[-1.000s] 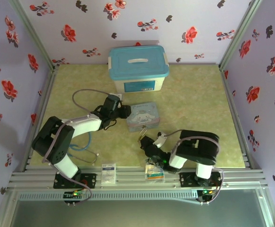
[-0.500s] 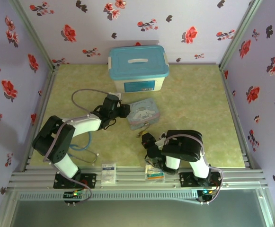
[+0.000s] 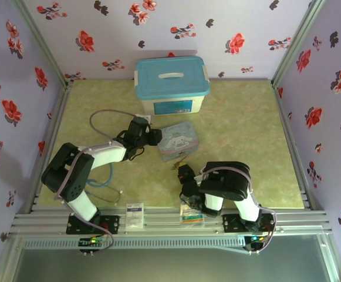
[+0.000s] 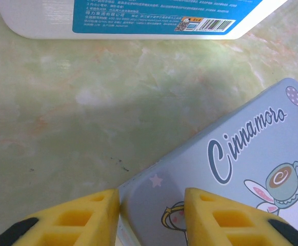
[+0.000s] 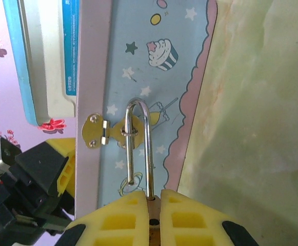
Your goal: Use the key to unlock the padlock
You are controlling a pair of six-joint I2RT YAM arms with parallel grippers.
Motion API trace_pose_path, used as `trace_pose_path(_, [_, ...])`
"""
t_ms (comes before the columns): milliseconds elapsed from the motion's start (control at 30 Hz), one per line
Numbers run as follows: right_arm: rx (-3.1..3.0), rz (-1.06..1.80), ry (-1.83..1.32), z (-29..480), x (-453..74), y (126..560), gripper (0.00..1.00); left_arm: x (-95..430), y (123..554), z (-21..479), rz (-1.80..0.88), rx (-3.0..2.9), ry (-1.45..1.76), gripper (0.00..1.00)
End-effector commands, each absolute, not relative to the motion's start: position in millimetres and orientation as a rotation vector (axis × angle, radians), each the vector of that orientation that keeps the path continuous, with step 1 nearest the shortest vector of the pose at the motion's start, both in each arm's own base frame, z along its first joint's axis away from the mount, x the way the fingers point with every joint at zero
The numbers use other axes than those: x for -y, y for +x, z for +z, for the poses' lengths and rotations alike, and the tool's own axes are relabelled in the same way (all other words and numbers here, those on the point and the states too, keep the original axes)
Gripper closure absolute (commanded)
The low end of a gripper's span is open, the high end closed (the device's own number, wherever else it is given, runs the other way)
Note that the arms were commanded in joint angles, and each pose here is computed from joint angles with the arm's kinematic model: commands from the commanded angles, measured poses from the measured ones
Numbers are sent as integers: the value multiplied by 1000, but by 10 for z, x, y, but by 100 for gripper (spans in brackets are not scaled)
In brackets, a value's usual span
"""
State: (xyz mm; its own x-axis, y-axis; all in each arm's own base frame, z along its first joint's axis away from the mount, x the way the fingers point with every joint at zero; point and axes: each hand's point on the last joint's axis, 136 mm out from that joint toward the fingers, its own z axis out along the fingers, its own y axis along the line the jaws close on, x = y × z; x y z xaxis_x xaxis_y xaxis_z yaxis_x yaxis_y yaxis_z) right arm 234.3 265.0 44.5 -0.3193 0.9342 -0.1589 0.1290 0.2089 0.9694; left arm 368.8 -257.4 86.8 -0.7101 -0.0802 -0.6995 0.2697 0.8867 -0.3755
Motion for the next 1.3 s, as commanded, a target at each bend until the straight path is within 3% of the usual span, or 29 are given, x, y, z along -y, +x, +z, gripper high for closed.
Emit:
trace_pose_path(0, [-1644, 1027, 1029, 208, -2441, 2421, 100, 2201, 3372, 160, -376, -2531, 162, 63])
trace_pose_path(967, [-1562, 953, 1006, 566, -2083, 2550, 100, 2215, 3452, 277, -358, -2517, 163, 62])
trace_pose_path(1267, [-1868, 971, 977, 323, -1707, 2591, 100, 2432, 3630, 763, -465, -2430, 177, 41])
